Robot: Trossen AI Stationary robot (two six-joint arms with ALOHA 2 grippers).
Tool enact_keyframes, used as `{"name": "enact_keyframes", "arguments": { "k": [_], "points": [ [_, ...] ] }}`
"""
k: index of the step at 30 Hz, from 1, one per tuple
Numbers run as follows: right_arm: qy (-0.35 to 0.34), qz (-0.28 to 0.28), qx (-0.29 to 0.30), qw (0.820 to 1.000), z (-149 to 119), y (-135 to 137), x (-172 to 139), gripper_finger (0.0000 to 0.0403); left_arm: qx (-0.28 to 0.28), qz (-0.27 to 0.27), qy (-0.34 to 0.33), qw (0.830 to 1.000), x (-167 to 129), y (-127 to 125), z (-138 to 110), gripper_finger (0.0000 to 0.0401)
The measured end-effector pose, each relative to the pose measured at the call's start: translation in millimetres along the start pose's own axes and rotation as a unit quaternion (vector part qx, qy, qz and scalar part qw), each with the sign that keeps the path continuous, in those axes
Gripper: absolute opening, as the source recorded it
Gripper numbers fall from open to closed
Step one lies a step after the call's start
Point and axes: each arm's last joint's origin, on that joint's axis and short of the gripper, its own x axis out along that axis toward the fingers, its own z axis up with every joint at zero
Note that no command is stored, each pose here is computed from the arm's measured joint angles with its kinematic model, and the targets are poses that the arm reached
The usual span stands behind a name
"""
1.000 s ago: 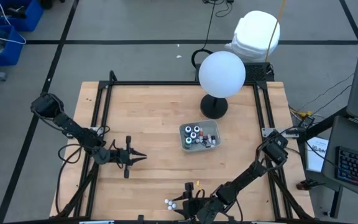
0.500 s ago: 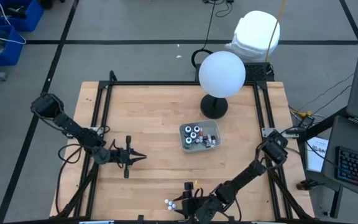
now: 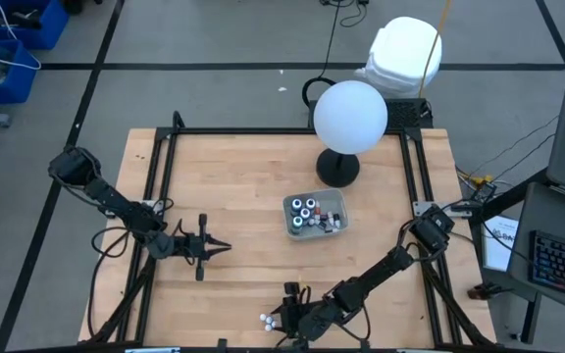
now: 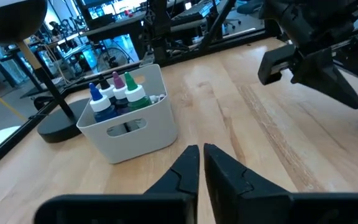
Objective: Pick & Place food coloring
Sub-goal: Put the red food coloring bottle into the gray bin
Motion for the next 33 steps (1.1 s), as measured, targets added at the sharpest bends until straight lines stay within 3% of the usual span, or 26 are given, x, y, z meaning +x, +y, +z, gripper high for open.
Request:
{"name": "enact_keyframes", "arguments": {
  "k": [8, 19, 33],
  "points": [
    [0.009, 0.009, 0.01, 1.0, -1.5, 1.1, -0.3, 0.0173, 0.0, 0.0, 0.0, 1.0, 0.0, 0.0, 0.0, 0.0056],
    [0.016, 0.014, 0.023, 1.0, -1.1, -3.3, 1.4, 0.0172, 0.0, 0.0, 0.0, 1.0, 0.0, 0.0, 0.0, 0.0058],
    [0.017, 0.015, 0.026, 0.999, 0.2, -6.9, 2.8, 0.0127, -0.001, 0.0, 0.0, 1.0, 0.0, 0.0, 0.1, 0.0058]
  ]
}}
